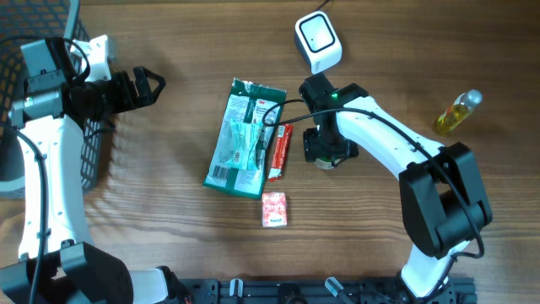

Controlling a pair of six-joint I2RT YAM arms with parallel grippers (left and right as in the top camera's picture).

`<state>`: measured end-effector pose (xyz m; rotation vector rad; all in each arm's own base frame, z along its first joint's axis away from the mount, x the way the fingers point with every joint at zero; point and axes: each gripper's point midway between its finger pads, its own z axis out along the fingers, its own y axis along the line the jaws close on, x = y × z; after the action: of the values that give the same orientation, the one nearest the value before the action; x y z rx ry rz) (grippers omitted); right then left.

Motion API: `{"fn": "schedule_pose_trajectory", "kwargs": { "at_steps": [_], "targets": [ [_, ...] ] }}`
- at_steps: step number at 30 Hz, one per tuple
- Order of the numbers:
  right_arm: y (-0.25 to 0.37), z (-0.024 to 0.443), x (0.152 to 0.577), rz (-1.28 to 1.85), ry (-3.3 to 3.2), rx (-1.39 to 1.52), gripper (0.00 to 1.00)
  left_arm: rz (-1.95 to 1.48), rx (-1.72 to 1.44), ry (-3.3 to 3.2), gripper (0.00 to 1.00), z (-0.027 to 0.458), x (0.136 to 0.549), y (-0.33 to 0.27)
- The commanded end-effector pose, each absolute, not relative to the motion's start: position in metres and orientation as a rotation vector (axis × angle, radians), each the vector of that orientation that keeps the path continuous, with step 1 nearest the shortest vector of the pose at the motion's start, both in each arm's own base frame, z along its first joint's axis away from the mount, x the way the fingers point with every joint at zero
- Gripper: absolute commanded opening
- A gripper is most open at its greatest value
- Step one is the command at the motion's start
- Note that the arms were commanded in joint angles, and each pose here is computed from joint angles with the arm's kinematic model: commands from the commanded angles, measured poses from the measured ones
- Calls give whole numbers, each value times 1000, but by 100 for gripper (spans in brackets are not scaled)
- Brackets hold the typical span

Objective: Scan the item barcode
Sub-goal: 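Lift the jar and tilt it with the right gripper, then hold the jar's label up against the white scanner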

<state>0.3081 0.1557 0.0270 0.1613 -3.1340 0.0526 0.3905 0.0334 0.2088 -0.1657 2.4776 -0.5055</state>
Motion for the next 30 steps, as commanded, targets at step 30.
{"fn": "schedule_pose_trajectory", "kwargs": {
  "at_steps": [30],
  "targets": [
    [158,142,314,-64,-3283,269,35,-513,-140,2472,100,210,392,32]
  ]
}}
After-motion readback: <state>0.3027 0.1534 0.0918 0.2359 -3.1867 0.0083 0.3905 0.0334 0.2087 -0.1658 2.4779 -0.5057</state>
